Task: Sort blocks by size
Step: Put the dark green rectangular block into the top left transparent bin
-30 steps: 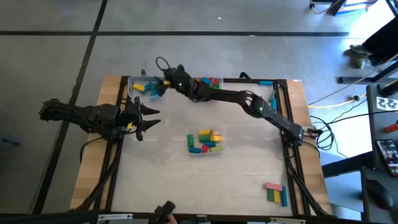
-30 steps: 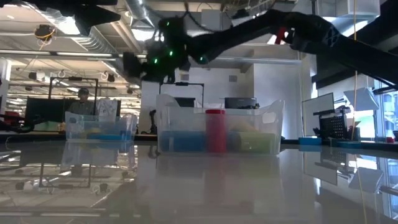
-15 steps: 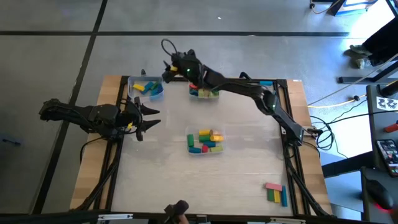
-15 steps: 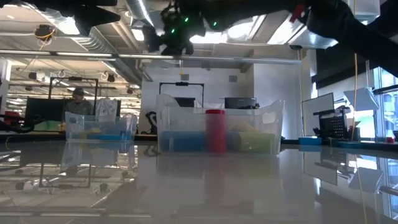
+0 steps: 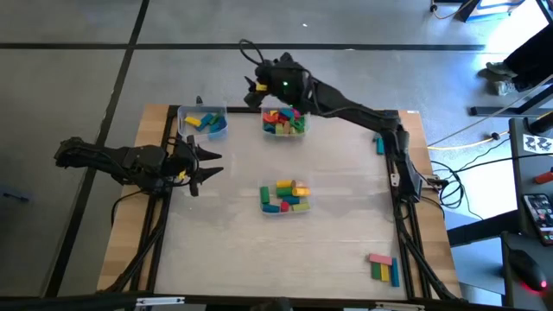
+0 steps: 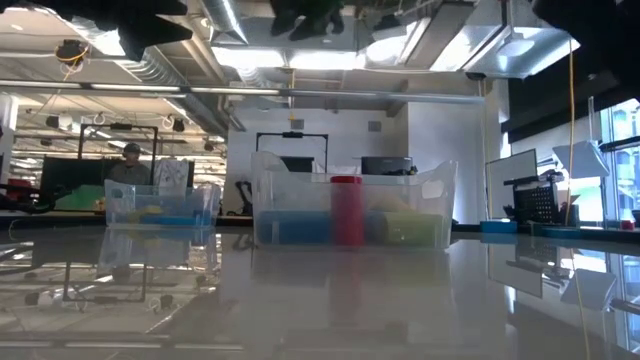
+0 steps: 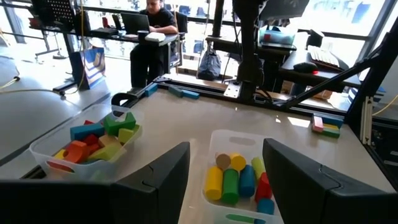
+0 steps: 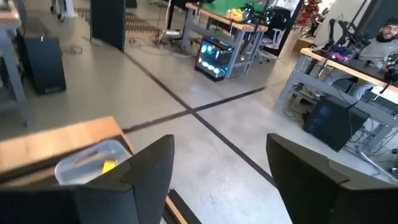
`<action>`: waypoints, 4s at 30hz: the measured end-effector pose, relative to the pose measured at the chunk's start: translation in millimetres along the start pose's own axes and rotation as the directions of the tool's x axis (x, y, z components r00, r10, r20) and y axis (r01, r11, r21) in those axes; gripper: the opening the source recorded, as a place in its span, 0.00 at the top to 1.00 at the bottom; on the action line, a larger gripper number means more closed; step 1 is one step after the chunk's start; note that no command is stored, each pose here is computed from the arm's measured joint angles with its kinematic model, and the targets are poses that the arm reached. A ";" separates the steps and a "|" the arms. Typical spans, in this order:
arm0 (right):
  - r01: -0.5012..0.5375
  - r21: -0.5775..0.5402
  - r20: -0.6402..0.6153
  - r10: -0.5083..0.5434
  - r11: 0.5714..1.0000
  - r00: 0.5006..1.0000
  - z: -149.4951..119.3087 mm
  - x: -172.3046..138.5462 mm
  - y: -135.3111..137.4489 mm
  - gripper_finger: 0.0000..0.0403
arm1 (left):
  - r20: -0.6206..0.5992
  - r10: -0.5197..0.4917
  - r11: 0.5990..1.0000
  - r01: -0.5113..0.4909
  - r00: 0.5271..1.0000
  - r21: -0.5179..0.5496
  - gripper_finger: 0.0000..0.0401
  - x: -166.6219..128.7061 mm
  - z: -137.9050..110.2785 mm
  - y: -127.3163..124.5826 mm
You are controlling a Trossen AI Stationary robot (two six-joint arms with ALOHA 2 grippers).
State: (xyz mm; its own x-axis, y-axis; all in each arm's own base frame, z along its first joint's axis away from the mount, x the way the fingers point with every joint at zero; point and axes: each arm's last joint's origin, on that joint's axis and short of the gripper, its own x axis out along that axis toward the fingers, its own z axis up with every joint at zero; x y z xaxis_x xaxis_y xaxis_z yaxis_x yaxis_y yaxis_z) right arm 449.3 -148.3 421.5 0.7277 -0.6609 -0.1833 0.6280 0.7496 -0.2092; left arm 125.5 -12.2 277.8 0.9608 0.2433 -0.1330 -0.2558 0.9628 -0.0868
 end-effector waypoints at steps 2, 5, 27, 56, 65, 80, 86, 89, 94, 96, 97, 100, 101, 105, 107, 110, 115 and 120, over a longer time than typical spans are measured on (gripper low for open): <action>-0.004 -0.027 -0.035 0.003 1.000 0.999 5.1 -12.7 -6.7 0.37 | 0.000 0.000 1.000 0.000 1.000 0.000 0.51 0.0 0.1 0.0; -0.022 -0.065 -0.112 0.015 0.998 0.994 7.9 -31.1 -13.6 0.37 | 0.000 0.000 1.000 0.000 1.000 0.000 0.51 0.1 0.0 0.0; 0.272 -0.319 -0.527 -0.409 0.908 0.745 -15.6 -124.6 -48.3 0.37 | 0.009 -0.001 1.000 0.001 1.000 0.005 0.51 0.0 1.0 -0.1; 0.635 -0.152 -0.858 -0.419 0.757 0.295 -191.6 -182.3 -132.6 0.37 | 0.014 -0.002 1.000 0.001 1.000 0.022 0.51 0.0 1.6 -0.2; 0.630 -0.205 -0.908 -0.385 0.749 0.163 -253.0 -176.9 -146.9 0.40 | 0.014 -0.002 1.000 0.001 1.000 0.020 0.51 0.0 1.5 -0.2; 0.647 -0.086 -0.918 -0.313 0.758 0.244 -307.7 -165.8 -163.7 0.97 | 0.011 -0.001 1.000 0.001 1.000 0.023 0.51 0.2 1.2 -0.2; 0.662 -0.073 -0.900 -0.335 0.746 0.279 -310.2 -162.1 -164.6 0.96 | 0.006 0.000 1.000 0.000 1.000 0.027 0.51 0.2 0.7 -0.2; 0.655 -0.079 -0.895 -0.342 0.752 0.286 -312.3 -160.4 -164.3 0.97 | 0.006 0.000 1.000 0.000 1.000 0.028 0.51 0.3 0.7 -0.2; 0.608 -0.208 -0.899 -0.395 0.766 0.190 -327.1 -157.1 -160.5 0.99 | 0.006 0.000 1.000 0.000 1.000 0.028 0.51 0.3 0.7 -0.2; 0.582 -0.262 -0.896 -0.418 0.770 0.149 -334.7 -153.7 -156.8 0.98 | 0.005 0.000 1.000 0.000 1.000 0.029 0.51 0.4 0.6 -0.3; 0.572 -0.278 -0.897 -0.421 0.772 0.133 -338.5 -151.7 -156.1 0.98 | 0.005 0.000 1.000 0.000 1.000 0.029 0.51 0.3 0.6 -0.2; 0.543 -0.315 -0.898 -0.429 0.779 0.093 -351.1 -144.6 -154.8 0.98 | -0.001 0.001 0.999 -0.001 1.000 0.032 0.51 0.3 0.0 -0.1; 0.536 -0.330 -0.895 -0.438 0.777 0.084 -354.8 -142.4 -154.4 0.98 | -0.003 0.001 0.999 -0.001 1.000 0.033 0.51 0.3 -0.2 -0.1; 0.526 -0.393 -0.869 -0.492 0.754 0.055 -363.3 -137.4 -154.1 0.98 | -0.018 0.003 0.999 -0.002 1.000 0.040 0.51 0.3 -1.8 0.1; 0.525 -0.399 -0.866 -0.497 0.752 0.053 -365.1 -136.1 -154.0 0.98 | -0.023 0.004 0.999 -0.003 1.000 0.042 0.51 0.3 -2.3 0.2; 0.516 -0.401 -0.864 -0.500 0.757 0.063 -365.9 -134.1 -154.0 0.98 | -0.021 0.004 0.999 -0.003 1.000 0.042 0.51 0.3 -2.1 0.2; 0.499 -0.397 -0.862 -0.500 0.771 0.087 -365.4 -131.3 -154.2 0.98 | -0.021 0.004 0.999 -0.003 1.000 0.041 0.51 0.3 -2.1 0.2; 0.431 -0.379 -0.880 -0.463 0.819 0.108 -364.7 -130.0 -151.1 0.98 | -0.021 0.004 0.999 -0.003 1.000 0.040 0.51 0.3 -2.1 0.2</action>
State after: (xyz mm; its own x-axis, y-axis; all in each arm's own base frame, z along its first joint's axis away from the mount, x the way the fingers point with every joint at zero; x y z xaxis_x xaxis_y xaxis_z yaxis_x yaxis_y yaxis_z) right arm 159.3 -189.2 126.6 -0.4552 -0.4512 -0.7676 0.7234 0.3152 -0.6142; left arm 125.5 -12.2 275.6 0.9573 0.2444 -0.1545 -0.2542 0.9660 -0.0468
